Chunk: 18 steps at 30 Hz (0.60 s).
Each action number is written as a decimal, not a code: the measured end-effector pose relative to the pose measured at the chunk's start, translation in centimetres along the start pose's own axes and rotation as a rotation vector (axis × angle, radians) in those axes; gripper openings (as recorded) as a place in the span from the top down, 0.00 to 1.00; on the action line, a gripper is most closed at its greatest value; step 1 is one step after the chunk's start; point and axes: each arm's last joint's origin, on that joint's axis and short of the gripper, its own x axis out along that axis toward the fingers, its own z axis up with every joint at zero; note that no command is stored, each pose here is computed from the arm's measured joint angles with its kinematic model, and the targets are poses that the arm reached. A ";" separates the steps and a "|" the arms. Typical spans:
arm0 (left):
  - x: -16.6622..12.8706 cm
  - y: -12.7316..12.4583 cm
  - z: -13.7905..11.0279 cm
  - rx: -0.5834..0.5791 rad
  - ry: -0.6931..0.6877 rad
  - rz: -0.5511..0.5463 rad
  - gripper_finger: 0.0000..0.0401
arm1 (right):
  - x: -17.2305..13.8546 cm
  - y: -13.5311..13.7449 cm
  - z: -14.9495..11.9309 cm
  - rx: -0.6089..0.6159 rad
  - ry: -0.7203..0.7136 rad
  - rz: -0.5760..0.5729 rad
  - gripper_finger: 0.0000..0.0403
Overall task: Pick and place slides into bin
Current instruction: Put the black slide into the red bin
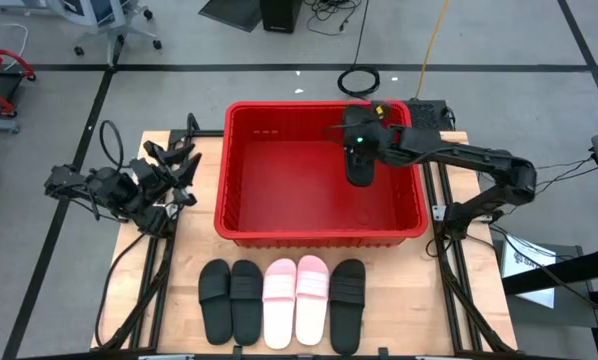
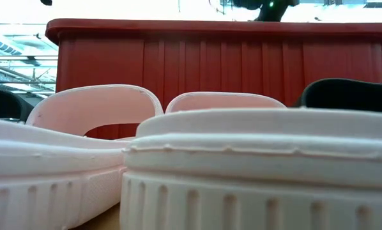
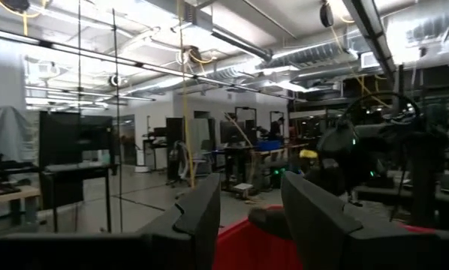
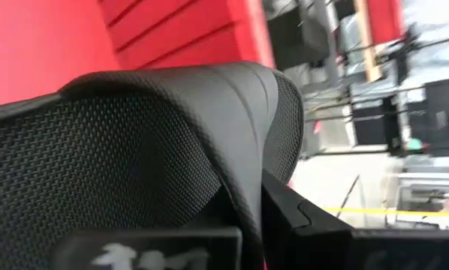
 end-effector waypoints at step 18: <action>0.0 0.1 -0.3 0.028 0.049 0.054 0.63 | 3.7 5.6 -5.7 -0.052 -0.017 -0.004 0.99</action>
